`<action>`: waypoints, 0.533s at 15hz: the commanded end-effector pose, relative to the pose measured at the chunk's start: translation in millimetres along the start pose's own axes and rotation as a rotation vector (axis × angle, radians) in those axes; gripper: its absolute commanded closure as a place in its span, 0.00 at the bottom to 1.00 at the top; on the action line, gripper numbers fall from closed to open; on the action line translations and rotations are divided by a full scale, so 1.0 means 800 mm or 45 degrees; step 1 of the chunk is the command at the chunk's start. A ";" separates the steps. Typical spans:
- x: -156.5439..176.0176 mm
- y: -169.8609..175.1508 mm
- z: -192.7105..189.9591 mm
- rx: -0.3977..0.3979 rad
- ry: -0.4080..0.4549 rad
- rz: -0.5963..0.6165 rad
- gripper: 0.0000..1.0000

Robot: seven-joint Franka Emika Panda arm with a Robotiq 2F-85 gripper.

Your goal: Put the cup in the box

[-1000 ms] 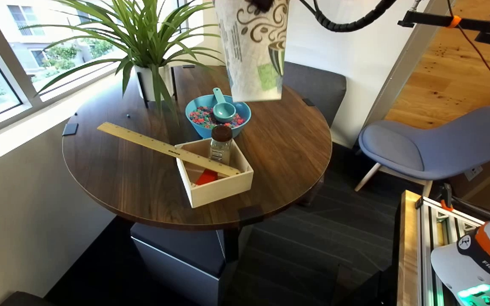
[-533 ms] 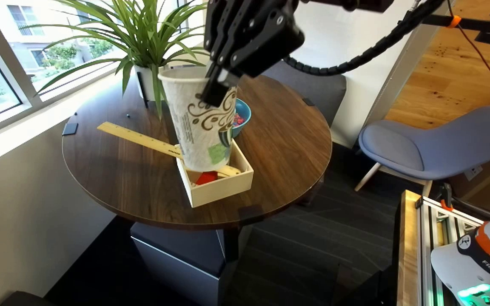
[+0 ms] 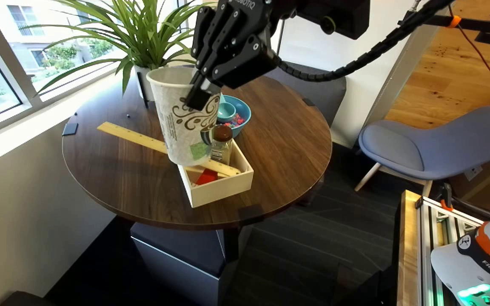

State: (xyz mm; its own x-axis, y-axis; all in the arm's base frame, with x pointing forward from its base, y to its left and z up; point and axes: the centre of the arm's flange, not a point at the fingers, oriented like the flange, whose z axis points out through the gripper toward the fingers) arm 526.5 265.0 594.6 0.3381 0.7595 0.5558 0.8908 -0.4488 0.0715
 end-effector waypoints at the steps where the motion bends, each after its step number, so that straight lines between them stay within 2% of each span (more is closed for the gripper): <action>1: -0.025 -0.002 0.024 -0.092 -0.050 -0.028 0.99; 4: -0.053 -0.002 0.043 -0.101 -0.169 -0.040 0.99; 8: -0.080 0.002 0.062 -0.123 -0.255 -0.045 0.99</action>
State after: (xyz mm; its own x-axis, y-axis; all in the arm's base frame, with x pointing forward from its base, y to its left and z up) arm 528.6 245.4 535.7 0.3514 0.8402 0.4129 0.8842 -0.4428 0.1485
